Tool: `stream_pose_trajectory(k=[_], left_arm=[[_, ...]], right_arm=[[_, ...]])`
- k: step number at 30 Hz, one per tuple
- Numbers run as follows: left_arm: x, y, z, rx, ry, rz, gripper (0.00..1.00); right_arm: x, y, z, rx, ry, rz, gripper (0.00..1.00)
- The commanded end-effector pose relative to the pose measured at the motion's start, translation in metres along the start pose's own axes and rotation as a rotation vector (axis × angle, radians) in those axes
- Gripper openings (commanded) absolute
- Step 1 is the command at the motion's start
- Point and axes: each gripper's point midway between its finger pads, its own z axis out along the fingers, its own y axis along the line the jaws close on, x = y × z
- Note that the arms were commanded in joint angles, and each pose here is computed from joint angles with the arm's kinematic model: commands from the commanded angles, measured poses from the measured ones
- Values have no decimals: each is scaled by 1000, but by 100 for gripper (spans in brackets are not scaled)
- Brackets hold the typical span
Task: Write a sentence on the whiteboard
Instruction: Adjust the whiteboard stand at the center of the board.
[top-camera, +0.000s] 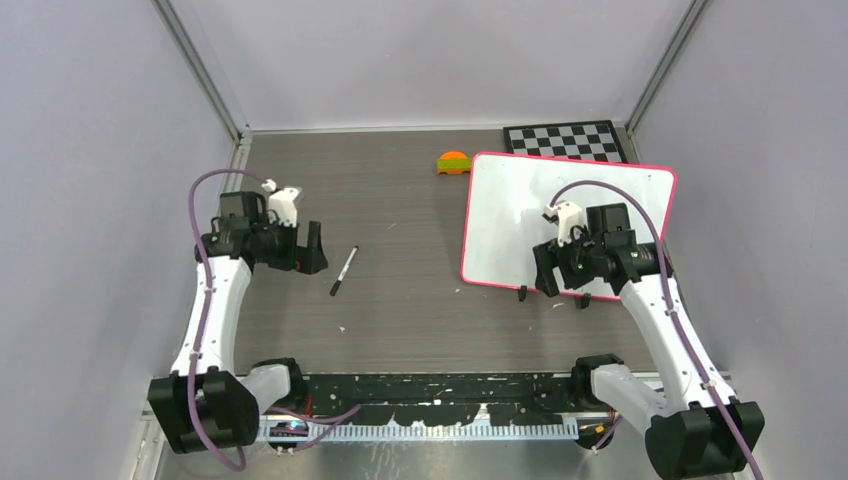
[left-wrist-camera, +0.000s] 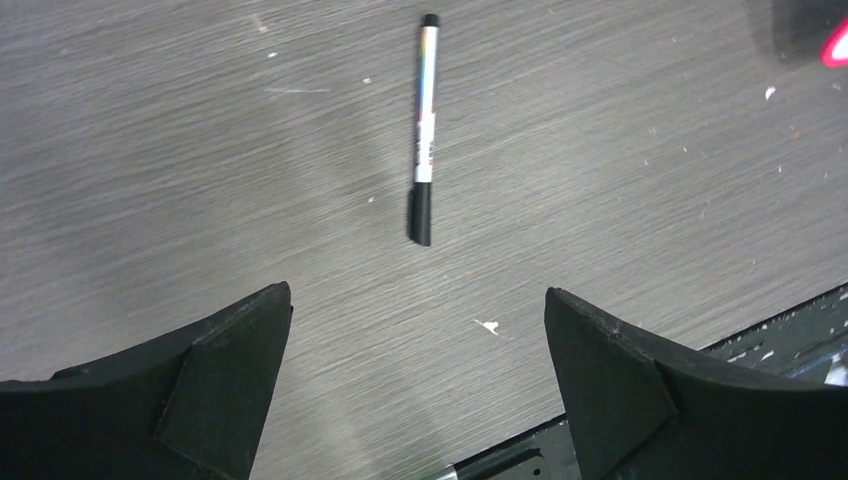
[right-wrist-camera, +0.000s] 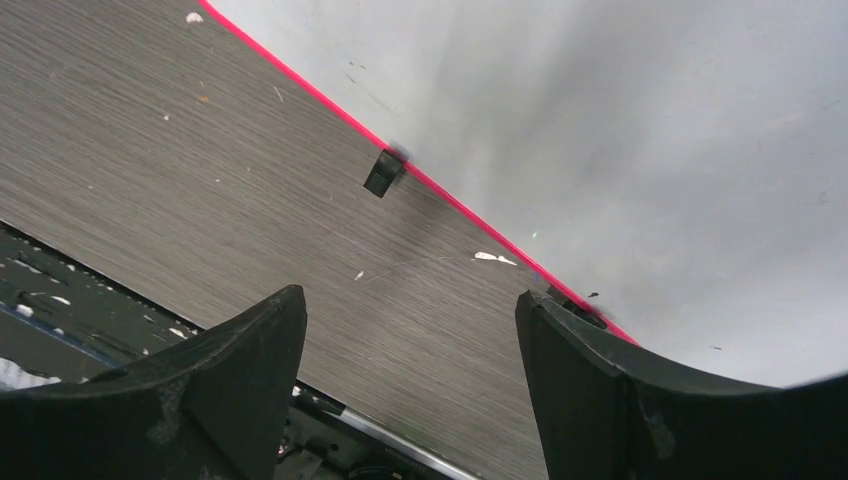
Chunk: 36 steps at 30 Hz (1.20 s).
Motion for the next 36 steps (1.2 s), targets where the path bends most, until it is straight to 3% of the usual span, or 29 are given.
stream_pose_trajectory(k=[1, 7, 16, 22, 25, 28, 33, 36], left_arm=[[-30, -18, 2, 9, -28, 166, 100], [-65, -94, 17, 182, -22, 374, 100], [-58, -267, 55, 500, 28, 1079, 100], [-26, -363, 72, 772, -114, 1522, 94], [-11, -389, 72, 971, -108, 1667, 83], [5, -400, 82, 1073, -101, 1833, 80], [25, -389, 117, 1067, -73, 2193, 75], [21, -396, 132, 1059, -95, 2284, 72]], right_arm=[[-42, 7, -20, -20, -111, 72, 82], [-85, 0, -39, -3, -226, 167, 84], [-112, -57, -81, -65, -371, 454, 84], [-109, -86, -99, -1, -422, 525, 84], [-112, -97, -108, -19, -456, 586, 84], [-113, -103, -111, -50, -475, 635, 84], [-111, -104, -108, -63, -500, 681, 84], [-109, -105, -108, -48, -511, 686, 84]])
